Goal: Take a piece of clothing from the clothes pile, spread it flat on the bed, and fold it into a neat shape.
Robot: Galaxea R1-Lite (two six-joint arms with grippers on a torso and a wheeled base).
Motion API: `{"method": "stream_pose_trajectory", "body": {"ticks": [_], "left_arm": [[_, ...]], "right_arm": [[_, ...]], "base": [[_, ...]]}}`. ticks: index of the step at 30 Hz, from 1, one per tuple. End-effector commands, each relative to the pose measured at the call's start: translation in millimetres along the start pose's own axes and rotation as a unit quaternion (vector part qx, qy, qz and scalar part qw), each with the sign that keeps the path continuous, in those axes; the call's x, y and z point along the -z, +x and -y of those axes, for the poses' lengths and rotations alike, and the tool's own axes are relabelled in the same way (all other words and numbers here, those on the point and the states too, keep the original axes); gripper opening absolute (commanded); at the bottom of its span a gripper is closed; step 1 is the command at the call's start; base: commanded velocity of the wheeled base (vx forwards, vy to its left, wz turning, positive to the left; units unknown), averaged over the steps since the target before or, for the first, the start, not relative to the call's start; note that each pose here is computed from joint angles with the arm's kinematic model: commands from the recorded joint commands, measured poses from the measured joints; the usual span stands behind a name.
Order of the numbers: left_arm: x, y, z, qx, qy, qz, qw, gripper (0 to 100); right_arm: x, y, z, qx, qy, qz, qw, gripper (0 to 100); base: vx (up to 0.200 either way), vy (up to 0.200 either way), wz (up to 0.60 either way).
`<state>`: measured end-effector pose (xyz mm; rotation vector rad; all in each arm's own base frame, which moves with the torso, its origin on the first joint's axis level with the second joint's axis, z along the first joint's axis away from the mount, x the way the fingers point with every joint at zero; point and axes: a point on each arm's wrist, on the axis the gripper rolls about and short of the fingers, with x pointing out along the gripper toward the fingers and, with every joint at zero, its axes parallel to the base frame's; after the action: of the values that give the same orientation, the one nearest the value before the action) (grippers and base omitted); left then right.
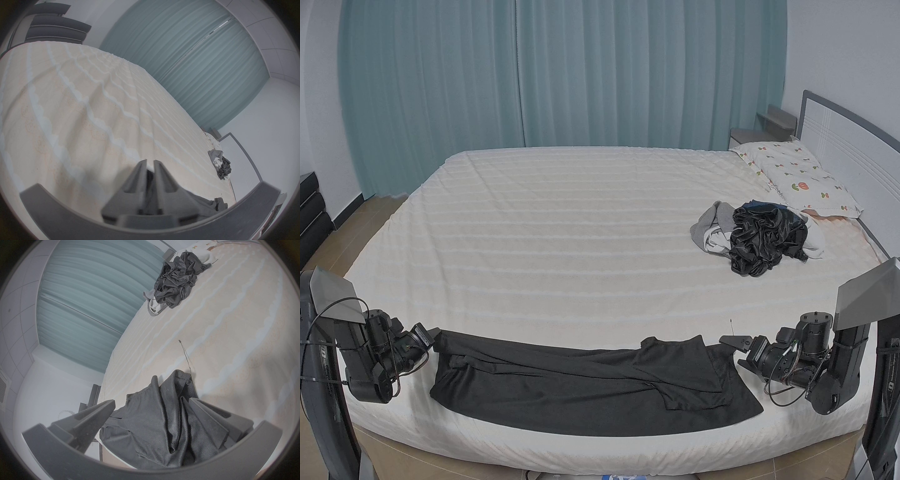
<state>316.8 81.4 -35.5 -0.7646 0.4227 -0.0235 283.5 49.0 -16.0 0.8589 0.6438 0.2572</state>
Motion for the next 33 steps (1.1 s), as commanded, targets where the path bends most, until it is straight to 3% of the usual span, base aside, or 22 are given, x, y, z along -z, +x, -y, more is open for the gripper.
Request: {"method": "stream_pose_trajectory", "body": {"ticks": [1,17,18,23,33], "left_arm": [[1.5,-0.2,-0.4,-0.001,-0.001,-0.003,1.0,100],[7.8,0.0,-5.2,-0.009,-0.004,-0.014,0.9999,100],[8.5,0.7,-5.4,-0.009,-0.004,-0.015,0.9998,100],[9.2,0.6,-5.8,-0.01,-0.005,-0.016,0.9998,100],[10.8,-1.3,-5.9,-0.012,-0.008,-0.019,0.9997,100]], "right_arm": [[0.4,4.7,3.3,0.001,0.0,0.001,1.0,100],[-4.2,35.7,15.9,-0.003,-0.012,0.007,0.9999,100],[-0.6,40.6,21.0,0.002,-0.019,0.001,0.9998,0],[-0.4,44.3,25.2,0.006,-0.035,0.006,0.9994,0],[-20.2,47.0,29.8,0.021,-0.033,0.065,0.9971,0]], "base": [[0.0,0.0,0.0],[0.0,0.0,0.0],[0.0,0.0,0.0],[0.0,0.0,0.0],[0.0,0.0,0.0]]}}
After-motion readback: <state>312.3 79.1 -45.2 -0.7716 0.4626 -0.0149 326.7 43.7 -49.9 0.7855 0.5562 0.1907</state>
